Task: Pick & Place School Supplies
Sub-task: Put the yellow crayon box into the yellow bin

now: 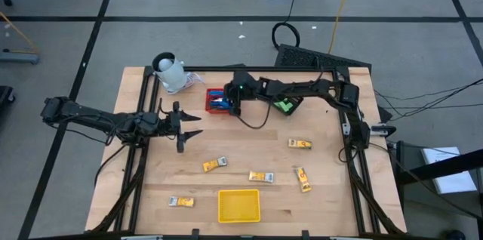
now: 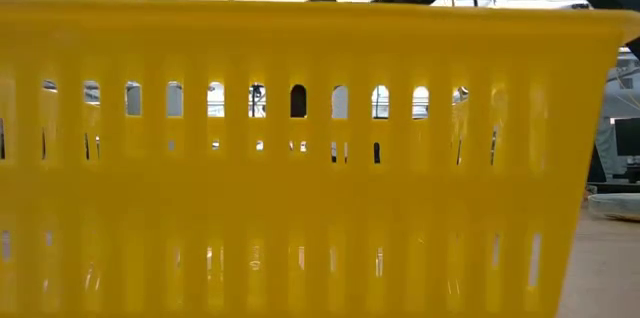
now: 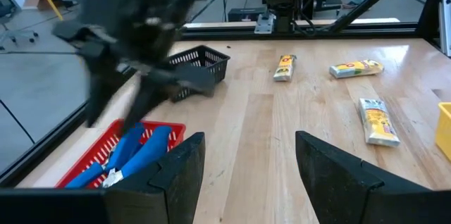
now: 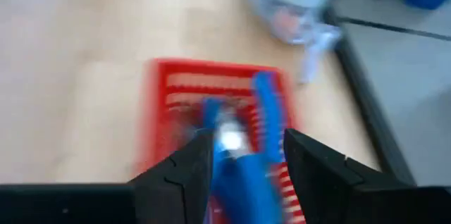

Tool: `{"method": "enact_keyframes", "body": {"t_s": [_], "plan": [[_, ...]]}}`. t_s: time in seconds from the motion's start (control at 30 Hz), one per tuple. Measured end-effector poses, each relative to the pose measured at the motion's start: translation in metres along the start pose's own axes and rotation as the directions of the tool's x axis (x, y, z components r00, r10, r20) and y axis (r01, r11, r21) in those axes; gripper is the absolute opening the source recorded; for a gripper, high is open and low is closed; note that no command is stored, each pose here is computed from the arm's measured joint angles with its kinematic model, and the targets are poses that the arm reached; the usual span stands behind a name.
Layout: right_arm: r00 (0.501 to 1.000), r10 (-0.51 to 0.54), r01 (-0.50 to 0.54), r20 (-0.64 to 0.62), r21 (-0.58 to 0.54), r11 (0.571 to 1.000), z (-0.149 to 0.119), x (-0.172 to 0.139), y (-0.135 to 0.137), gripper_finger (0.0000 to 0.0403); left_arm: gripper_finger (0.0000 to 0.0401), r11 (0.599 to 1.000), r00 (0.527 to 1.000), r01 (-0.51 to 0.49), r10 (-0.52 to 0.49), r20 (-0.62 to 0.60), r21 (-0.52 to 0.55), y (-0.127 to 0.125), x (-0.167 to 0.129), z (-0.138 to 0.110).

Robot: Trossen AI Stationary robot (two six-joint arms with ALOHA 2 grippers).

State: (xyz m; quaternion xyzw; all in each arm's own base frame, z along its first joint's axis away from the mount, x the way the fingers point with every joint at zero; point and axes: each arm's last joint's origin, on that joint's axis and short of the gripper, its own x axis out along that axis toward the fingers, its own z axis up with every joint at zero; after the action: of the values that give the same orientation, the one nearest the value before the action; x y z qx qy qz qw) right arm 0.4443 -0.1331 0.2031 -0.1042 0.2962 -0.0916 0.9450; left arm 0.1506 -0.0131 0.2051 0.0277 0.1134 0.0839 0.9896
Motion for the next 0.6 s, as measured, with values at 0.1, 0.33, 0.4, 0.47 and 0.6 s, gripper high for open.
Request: {"method": "enact_keyframes", "body": {"t_s": [0.1, 0.33, 0.4, 0.47, 0.6], "plan": [[0.993, 0.116, -0.115, 0.03, -0.036, 0.993, 0.016, -0.013, 0.027, 0.0173, 0.0225, 1.0, 1.0, 0.0, 0.0, -0.002, 0.001, 0.0, 0.0, 0.0], [0.94, 0.296, -0.322, -0.172, -0.154, 0.934, 0.023, -0.043, 0.136, 0.017, 0.0225, 1.0, 1.0, 0.0, 0.0, -0.006, 0.002, 0.0, 0.0, -0.001], [0.931, 0.268, -0.32, -0.249, -0.199, 0.926, 0.019, -0.052, 0.162, 0.0166, 0.0225, 1.0, 1.0, 0.001, -0.001, -0.007, 0.002, 0.0, 0.0, -0.001], [0.921, 0.231, -0.306, -0.315, -0.215, 0.928, 0.014, -0.061, 0.182, 0.0165, 0.0225, 1.0, 1.0, 0.001, -0.001, -0.007, 0.003, 0.0, 0.0, -0.001], [0.878, 0.217, -0.299, -0.426, -0.137, 0.944, 0.003, -0.074, 0.202, 0.0172, 0.0225, 1.0, 1.0, 0.0, 0.0, -0.007, 0.005, 0.0, 0.0, -0.001]]}}
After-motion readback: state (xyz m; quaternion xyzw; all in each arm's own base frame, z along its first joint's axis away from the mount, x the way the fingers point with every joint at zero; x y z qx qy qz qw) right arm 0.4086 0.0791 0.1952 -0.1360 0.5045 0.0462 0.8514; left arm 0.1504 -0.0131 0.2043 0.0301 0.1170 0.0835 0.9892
